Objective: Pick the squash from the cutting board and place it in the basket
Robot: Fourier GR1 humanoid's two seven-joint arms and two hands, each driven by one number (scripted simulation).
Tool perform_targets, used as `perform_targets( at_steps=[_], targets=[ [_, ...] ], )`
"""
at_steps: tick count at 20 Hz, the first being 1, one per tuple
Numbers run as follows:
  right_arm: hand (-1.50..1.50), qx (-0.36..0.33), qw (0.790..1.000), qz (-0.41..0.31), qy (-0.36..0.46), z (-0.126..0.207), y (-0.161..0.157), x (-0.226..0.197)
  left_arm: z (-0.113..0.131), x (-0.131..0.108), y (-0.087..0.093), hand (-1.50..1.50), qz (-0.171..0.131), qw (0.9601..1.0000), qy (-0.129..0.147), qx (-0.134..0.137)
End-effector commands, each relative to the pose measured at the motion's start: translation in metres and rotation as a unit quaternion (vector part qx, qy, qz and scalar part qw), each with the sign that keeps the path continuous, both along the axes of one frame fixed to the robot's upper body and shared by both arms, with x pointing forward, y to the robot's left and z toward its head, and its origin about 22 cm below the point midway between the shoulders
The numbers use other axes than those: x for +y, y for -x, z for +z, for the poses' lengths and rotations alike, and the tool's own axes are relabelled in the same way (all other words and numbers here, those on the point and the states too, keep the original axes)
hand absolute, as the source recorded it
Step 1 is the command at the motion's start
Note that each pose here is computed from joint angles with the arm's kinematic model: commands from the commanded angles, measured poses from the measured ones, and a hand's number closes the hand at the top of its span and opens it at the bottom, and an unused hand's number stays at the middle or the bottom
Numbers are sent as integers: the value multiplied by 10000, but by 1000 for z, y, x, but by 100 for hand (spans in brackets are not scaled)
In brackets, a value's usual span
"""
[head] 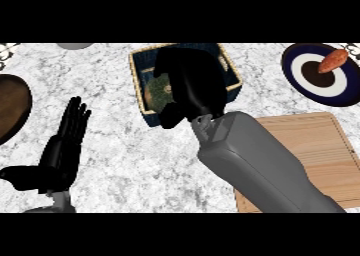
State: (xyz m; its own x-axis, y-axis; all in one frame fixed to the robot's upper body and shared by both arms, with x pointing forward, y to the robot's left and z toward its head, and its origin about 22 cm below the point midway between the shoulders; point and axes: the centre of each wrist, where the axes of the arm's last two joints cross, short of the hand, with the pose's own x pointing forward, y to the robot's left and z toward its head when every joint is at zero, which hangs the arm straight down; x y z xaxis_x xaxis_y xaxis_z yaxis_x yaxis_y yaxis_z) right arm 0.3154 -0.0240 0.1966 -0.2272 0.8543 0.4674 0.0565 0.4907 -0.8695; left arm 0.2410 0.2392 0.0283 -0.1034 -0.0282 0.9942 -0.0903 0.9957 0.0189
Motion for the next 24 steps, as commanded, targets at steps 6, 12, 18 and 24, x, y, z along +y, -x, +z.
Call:
perform_targets(
  at_steps=[6, 12, 18, 24],
  targets=[
    [150, 215, 9997, -23, -113, -23, -33, -13, -5, -9, 21, 0, -38, 10000, -11, -20],
    [150, 283, 9988, -111, -394, -44, -53, -37, -4, 2, -10, 0, -21, 10000, -34, 57],
    [150, 345, 9961, -607, -540, -89, -46, -40, -1, 2, 2, 0, -51, 10000, 55, 10],
    [-150, 382, 9979, -309, -428, -67, -75, -54, 3, -1, -6, 0, 25, 10000, -16, -73]
  ],
)
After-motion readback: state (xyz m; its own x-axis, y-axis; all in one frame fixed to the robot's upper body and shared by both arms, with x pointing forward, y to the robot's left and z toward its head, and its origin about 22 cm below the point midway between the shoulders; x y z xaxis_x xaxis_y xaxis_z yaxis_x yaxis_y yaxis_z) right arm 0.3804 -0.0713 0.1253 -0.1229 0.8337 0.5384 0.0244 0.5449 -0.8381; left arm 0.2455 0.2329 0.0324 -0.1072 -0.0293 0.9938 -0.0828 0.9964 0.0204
